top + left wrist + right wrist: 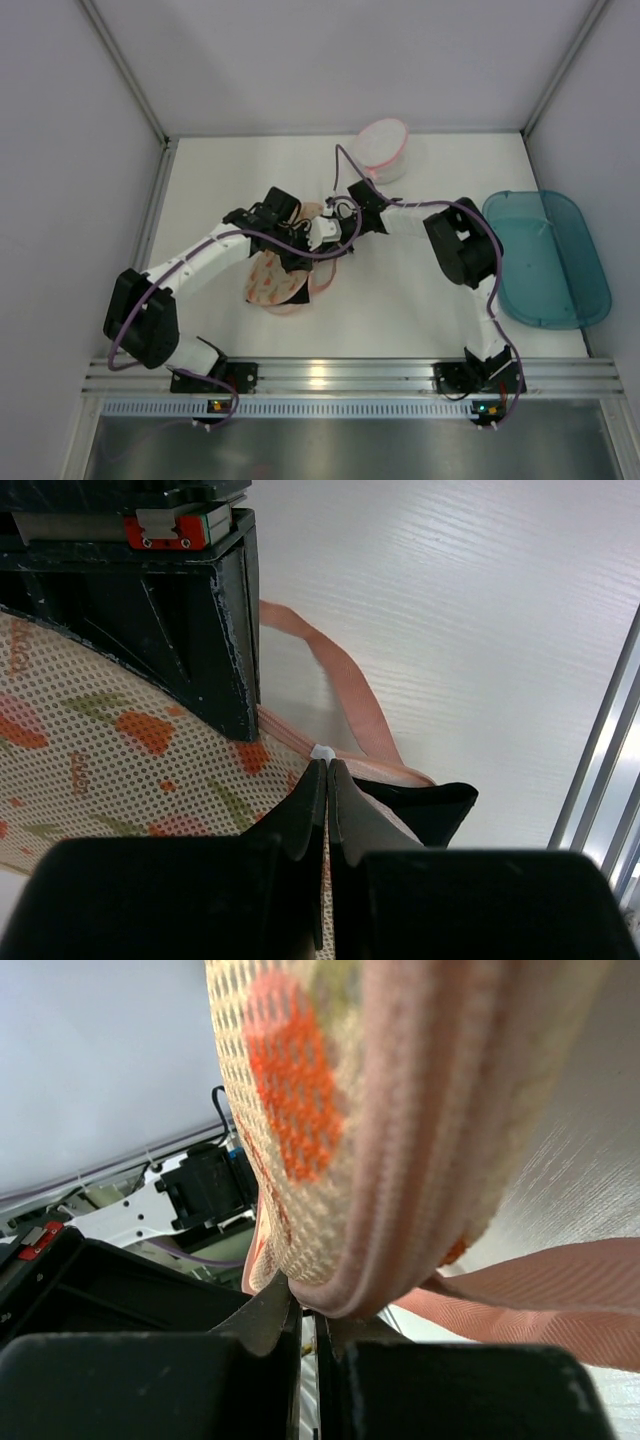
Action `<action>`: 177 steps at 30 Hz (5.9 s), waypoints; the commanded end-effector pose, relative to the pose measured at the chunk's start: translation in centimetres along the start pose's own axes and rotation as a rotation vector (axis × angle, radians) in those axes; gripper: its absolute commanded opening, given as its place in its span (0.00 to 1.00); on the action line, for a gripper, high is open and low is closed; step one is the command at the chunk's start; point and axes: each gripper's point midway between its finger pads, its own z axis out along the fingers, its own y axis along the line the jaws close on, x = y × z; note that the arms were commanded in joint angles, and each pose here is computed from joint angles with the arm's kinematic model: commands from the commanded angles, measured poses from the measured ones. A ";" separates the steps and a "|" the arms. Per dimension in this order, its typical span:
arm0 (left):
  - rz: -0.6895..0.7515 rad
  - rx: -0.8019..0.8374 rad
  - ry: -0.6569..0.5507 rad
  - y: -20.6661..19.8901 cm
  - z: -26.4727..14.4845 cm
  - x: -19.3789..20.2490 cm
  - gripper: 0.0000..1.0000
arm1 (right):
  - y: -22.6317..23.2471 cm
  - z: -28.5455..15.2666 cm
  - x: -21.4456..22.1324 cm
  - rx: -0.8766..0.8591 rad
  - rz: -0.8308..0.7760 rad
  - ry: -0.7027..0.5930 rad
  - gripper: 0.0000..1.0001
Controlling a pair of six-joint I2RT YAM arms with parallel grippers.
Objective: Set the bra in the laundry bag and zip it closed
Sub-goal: Zip the laundry bag at the center of the board.
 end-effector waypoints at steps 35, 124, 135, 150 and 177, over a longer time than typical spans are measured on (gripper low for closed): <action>0.132 0.013 -0.048 0.7 -0.5 -3.5 0.00 | 2.9 -0.7 1.3 -0.099 0.047 -0.030 0.54; -0.087 -0.643 0.014 6.8 -3.9 3.4 0.99 | 3.5 -0.1 -0.3 -0.167 0.169 -0.123 0.00; 0.082 -0.747 -0.071 7.7 -3.4 1.6 0.99 | 4.0 0.8 0.6 -0.198 0.191 -0.070 0.00; 0.302 -0.873 -0.108 7.2 -3.9 0.3 0.99 | 1.9 1.6 2.3 -0.130 0.195 -0.025 0.00; 0.247 -0.603 0.058 1.4 -2.4 3.5 0.99 | 1.4 1.9 1.4 -0.097 0.152 -0.020 0.00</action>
